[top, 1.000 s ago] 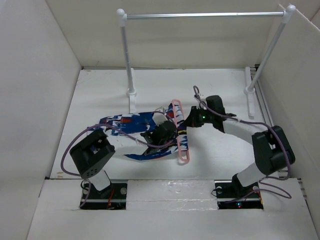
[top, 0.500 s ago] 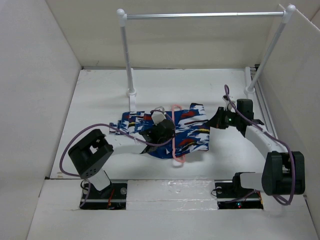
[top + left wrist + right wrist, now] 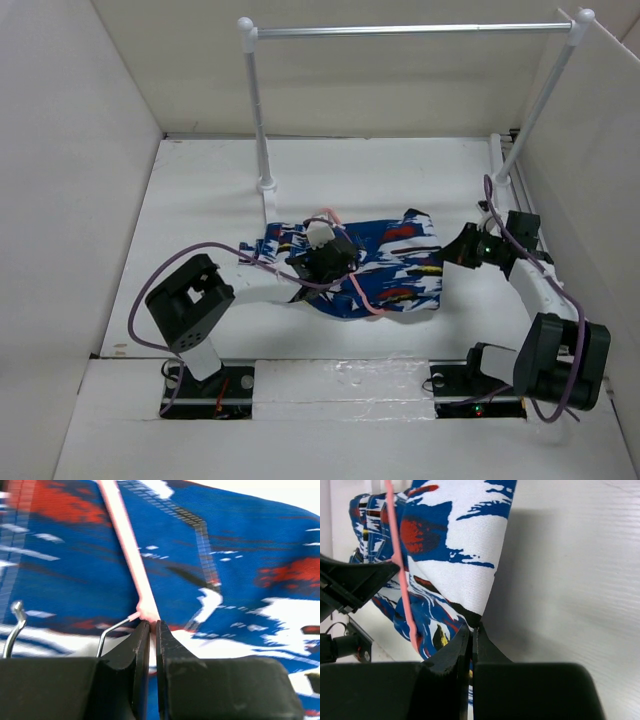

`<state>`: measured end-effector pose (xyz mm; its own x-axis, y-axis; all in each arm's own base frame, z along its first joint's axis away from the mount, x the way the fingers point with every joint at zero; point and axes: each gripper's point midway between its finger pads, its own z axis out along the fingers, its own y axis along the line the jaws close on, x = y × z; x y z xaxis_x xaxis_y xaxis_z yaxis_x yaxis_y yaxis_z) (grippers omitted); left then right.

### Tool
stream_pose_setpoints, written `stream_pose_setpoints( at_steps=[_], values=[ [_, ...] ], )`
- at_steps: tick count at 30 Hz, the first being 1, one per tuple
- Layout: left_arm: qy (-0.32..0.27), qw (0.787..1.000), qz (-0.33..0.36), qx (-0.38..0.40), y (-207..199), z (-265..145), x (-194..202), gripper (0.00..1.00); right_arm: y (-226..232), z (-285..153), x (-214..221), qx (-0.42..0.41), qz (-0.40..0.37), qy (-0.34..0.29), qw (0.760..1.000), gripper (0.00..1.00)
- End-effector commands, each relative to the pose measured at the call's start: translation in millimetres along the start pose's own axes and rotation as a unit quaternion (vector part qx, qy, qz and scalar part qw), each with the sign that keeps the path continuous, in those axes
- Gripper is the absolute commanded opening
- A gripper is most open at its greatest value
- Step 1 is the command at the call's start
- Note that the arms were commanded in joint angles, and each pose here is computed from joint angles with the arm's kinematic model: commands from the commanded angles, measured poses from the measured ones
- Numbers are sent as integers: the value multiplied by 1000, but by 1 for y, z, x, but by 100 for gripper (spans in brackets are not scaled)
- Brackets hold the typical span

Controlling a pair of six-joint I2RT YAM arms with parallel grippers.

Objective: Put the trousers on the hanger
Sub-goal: Place trousers on hanger

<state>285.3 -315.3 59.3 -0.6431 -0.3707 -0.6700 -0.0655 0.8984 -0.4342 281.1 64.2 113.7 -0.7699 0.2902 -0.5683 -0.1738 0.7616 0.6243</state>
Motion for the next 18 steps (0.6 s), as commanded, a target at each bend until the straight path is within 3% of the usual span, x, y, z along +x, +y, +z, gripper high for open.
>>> stream_pose_setpoints(
  at_steps=[1, 9, 11, 14, 18],
  values=[
    [-20, 995, 47, -80, 54, -9, -8, 0, -15, -9, -38, 15, -31, -50, 998, 0],
    [-17, 993, 111, -46, 38, -16, -10, 0, -44, 2, -48, 11, 0, -58, 998, 0],
    [1, 988, 151, 11, 15, -21, 2, 0, -43, 6, -56, -3, 0, -61, 998, 0],
    [13, 981, 188, 34, -15, -31, 20, 0, -29, 13, -64, -9, -12, -57, 998, 0],
    [18, 989, 132, 64, -36, -41, 23, 0, -26, 12, -55, 2, -18, -45, 999, 1]
  ],
)
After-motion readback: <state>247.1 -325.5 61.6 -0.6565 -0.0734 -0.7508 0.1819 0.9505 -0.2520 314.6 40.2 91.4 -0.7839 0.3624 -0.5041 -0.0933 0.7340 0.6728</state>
